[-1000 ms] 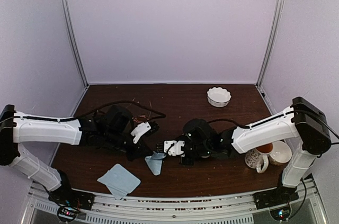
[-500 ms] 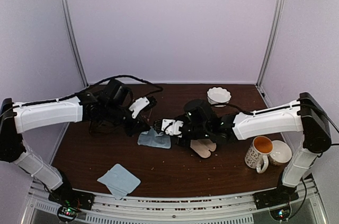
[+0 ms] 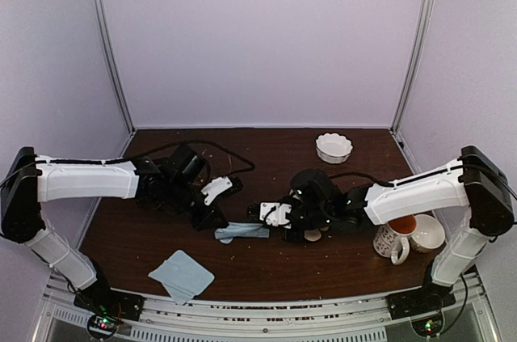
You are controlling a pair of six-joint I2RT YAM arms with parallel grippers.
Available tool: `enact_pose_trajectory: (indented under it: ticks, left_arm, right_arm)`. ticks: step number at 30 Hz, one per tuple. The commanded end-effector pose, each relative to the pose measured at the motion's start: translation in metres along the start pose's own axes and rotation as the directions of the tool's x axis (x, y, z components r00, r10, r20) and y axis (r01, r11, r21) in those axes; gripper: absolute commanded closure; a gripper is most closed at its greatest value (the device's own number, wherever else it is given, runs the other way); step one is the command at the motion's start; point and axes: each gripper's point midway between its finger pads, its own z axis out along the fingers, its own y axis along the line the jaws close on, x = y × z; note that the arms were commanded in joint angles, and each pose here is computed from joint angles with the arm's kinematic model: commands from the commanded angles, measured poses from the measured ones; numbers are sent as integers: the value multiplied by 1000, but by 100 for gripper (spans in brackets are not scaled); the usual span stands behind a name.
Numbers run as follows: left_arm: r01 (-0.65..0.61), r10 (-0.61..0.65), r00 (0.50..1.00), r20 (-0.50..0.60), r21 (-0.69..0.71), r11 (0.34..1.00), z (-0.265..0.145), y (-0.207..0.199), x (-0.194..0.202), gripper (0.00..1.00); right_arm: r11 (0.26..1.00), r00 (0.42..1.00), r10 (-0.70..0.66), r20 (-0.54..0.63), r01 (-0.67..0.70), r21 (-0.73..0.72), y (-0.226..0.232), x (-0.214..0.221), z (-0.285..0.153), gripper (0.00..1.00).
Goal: Organize the sunglasses
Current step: Place the glasses cleaning cloth at the corner of the board, then fold the glasses cleaning cloth at the corner of the board.
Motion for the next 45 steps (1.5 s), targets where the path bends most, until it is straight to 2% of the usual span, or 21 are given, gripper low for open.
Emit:
enact_pose_trajectory:
  ticks: [1,8,26,32,45]
  left_arm:
    - [10,-12,1000,26,70,997,14,-25,0,100]
    - [3,-4,1000,8,116,993,25,-60,6,100]
    - [62,-52,997,-57,202,977,44,-115,32,100]
    - [78,-57,994,-98,227,971,54,-123,43,100]
    - [76,-58,993,-100,194,978,62,-116,46,100]
  right_arm:
    - [997,999,33,12,-32,-66,26,-1,-11,100]
    - [991,997,79,-6,-80,-103,56,8,-26,100]
    - [969,984,155,-87,-168,-180,134,31,-47,100]
    - [967,980,178,-89,-191,-170,135,32,-46,100]
    - [969,974,190,-124,-206,-134,129,33,-34,100]
